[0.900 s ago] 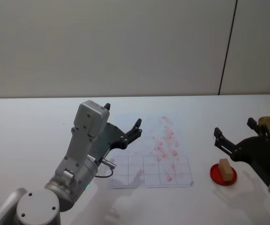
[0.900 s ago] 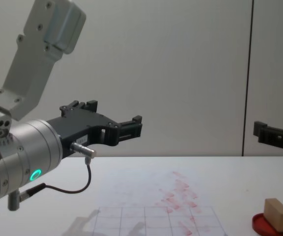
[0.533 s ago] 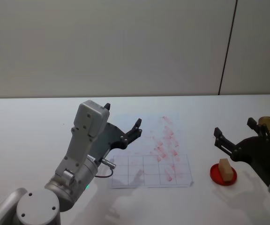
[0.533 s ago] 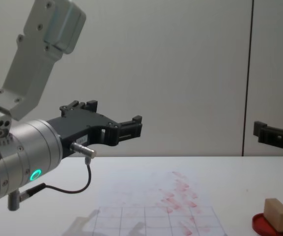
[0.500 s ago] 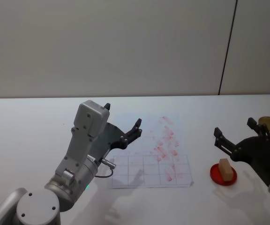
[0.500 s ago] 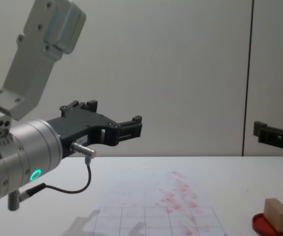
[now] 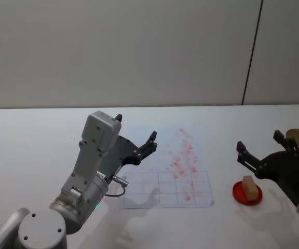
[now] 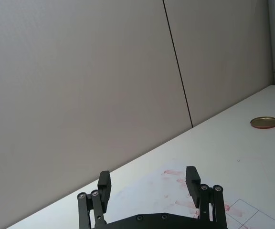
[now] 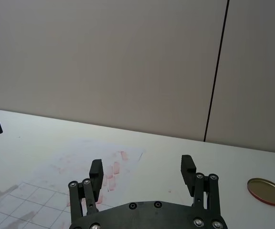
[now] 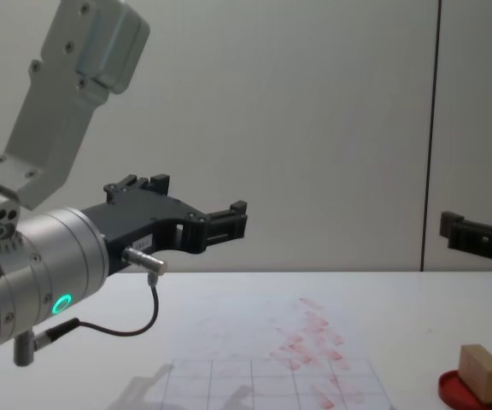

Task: Use the one hand to pick up the stamp and affix it onto the A4 paper.

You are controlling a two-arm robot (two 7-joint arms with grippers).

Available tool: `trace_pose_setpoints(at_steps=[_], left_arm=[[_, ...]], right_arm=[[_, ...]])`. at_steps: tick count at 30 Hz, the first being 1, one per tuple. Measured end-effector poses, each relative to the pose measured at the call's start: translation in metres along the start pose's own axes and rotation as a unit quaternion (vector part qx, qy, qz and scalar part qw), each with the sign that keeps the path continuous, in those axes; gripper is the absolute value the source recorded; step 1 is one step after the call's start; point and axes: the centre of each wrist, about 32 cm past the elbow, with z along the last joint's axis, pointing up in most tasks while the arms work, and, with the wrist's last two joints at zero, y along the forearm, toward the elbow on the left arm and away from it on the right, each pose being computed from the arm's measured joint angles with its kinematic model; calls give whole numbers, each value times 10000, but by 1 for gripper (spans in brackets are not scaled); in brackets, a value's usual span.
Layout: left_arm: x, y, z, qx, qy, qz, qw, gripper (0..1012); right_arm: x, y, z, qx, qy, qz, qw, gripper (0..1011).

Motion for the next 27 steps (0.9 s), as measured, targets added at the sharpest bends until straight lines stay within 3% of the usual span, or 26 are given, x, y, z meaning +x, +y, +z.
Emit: trace_pose_setpoints(at_steps=[7, 17, 27], left_arm=[[0, 0, 0, 0, 0, 0, 10000, 993], [0, 0, 0, 0, 0, 0, 10000, 993], [0, 0, 0, 0, 0, -1, 10000, 993]], right_arm=[[-93, 4, 9, -165, 36, -111, 9998, 1001], [-320, -4, 19, -672, 189, -468, 9965, 1001], [-512, 17, -19, -1315, 431, -935, 9859, 1001]])
